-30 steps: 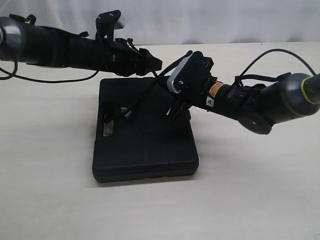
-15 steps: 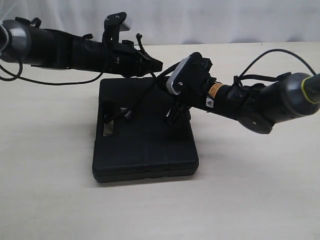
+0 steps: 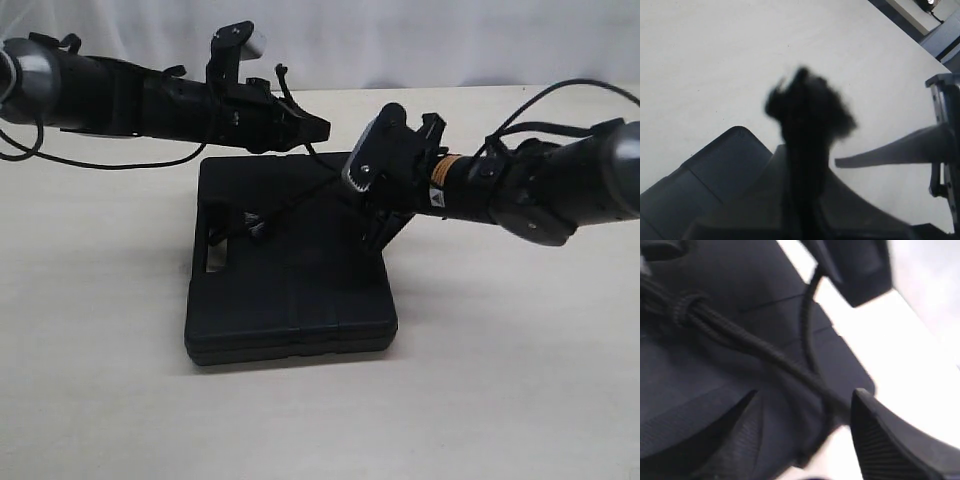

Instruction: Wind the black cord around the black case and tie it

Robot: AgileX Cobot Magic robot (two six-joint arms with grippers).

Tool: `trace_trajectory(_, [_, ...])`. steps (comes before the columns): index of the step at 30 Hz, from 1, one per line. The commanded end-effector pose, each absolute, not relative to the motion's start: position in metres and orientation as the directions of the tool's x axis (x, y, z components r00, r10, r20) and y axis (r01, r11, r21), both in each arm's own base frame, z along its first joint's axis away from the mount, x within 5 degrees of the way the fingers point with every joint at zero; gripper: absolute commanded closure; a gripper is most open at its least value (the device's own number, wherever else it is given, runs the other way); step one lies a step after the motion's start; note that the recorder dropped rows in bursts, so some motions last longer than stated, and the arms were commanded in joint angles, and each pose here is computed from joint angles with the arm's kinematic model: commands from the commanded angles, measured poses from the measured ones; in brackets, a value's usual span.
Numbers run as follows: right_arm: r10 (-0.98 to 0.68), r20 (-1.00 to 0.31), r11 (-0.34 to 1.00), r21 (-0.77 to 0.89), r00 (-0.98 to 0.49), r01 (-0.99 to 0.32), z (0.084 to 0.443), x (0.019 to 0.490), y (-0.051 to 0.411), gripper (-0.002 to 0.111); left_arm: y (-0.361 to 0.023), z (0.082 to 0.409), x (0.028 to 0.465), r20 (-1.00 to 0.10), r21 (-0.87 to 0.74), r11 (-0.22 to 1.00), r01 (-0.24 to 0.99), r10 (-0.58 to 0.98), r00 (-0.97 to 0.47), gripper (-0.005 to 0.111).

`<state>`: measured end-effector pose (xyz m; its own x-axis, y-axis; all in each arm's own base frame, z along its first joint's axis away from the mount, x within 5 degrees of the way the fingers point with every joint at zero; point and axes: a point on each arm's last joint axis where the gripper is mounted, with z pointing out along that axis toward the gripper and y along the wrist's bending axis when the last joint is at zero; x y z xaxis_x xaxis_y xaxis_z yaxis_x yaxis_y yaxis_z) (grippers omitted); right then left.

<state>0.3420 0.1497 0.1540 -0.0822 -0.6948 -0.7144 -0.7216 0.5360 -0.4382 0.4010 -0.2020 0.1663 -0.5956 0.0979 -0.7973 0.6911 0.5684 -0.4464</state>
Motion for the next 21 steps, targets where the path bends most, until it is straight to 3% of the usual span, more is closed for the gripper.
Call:
trace_trajectory(1, [-0.697,-0.706,0.58,-0.451,-0.127,-0.678,0.182,0.336,0.141,0.057,-0.203,0.188,0.397,-0.828,-0.431,0.526,0.733,0.092,-0.553,0.107])
trace_trajectory(8, [-0.644,-0.747,0.641,-0.411,-0.163,-0.649,0.196,0.334,0.139,0.057,-0.203,0.199,0.393,-0.847,-0.395,0.51,0.764,0.121,-0.518,0.107])
trace_trajectory(15, [-0.634,-0.749,0.65,-0.385,-0.189,-0.655,0.186,0.336,0.14,0.057,-0.204,0.219,0.384,-0.862,-0.395,0.445,0.804,0.122,-0.492,0.107])
trace_trajectory(21, [-0.598,-0.772,0.682,-0.35,-0.216,-0.642,0.189,0.335,0.14,0.057,-0.203,0.218,0.385,-0.86,-0.384,0.457,0.802,0.139,-0.491,0.107])
